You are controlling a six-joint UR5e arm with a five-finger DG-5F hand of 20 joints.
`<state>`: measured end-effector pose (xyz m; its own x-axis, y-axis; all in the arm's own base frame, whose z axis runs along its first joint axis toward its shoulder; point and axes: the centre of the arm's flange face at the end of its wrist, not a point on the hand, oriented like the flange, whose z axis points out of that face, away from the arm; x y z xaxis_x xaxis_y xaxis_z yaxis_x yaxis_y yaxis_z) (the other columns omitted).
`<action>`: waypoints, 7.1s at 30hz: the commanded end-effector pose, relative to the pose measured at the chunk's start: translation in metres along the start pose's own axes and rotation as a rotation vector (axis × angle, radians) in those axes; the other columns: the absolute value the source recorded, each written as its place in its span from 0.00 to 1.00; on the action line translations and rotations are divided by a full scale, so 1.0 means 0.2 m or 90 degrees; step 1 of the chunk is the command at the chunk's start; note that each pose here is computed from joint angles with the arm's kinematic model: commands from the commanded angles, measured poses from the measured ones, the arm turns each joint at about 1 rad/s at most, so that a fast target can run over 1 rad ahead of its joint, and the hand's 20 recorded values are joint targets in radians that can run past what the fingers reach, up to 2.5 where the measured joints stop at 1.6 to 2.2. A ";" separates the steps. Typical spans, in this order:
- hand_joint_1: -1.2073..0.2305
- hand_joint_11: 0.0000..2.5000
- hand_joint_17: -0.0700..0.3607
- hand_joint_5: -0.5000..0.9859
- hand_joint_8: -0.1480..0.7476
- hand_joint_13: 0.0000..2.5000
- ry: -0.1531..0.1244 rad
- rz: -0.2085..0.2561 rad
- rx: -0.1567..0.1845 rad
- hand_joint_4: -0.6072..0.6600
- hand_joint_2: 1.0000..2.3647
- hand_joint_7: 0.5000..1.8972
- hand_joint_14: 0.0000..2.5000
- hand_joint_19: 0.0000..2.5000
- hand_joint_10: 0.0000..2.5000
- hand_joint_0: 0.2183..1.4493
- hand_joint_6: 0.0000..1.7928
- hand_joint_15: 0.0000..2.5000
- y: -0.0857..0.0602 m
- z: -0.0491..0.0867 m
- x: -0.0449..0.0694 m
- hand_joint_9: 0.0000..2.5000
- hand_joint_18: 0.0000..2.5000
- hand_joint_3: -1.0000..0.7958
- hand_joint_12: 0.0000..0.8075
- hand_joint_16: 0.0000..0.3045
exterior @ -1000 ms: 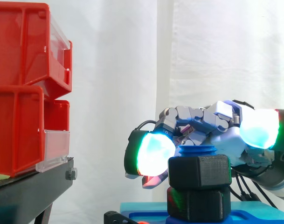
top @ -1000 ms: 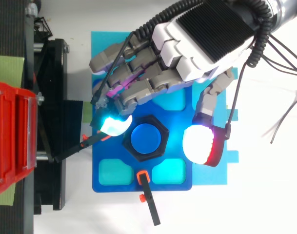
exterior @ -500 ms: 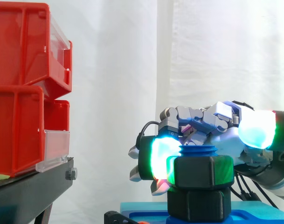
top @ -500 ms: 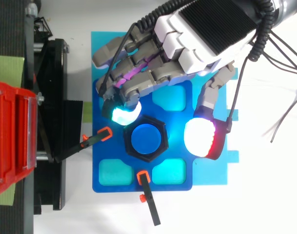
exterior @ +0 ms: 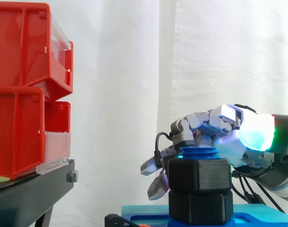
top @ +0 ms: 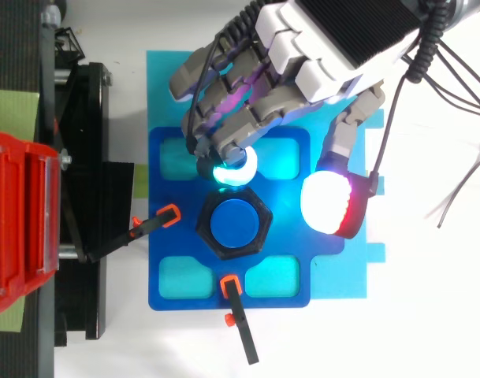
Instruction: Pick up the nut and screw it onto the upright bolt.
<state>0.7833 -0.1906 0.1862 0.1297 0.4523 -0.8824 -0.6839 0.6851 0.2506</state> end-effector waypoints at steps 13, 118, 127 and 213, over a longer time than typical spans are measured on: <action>0.72 0.01 0.33 0.32 0.50 0.36 -0.015 -0.001 -0.024 0.67 0.00 0.51 0.00 0.06 0.00 0.21 0.28 0.01 -0.01 0.04 -0.09 0.51 0.26 0.28 0.37 0.11; 0.71 0.00 0.35 0.33 0.50 0.31 -0.019 0.007 -0.014 0.64 0.00 0.66 0.00 0.08 0.00 0.22 0.28 0.00 -0.05 -0.05 0.03 0.42 0.23 0.28 0.39 0.12; 0.71 0.00 0.38 0.24 0.44 0.28 -0.027 0.005 -0.044 0.63 0.00 0.16 0.00 0.08 0.00 0.21 0.28 0.00 -0.05 0.03 -0.06 0.33 0.20 0.28 0.41 0.13; 0.73 0.00 0.38 0.29 0.49 0.27 -0.011 0.035 -0.025 0.62 0.00 0.59 0.00 0.07 0.00 0.20 0.28 0.00 -0.02 0.04 0.17 0.31 0.17 0.28 0.43 0.14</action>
<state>0.7976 -0.1714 0.1587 0.1068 0.4984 -0.8603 -0.7201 0.6354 0.2787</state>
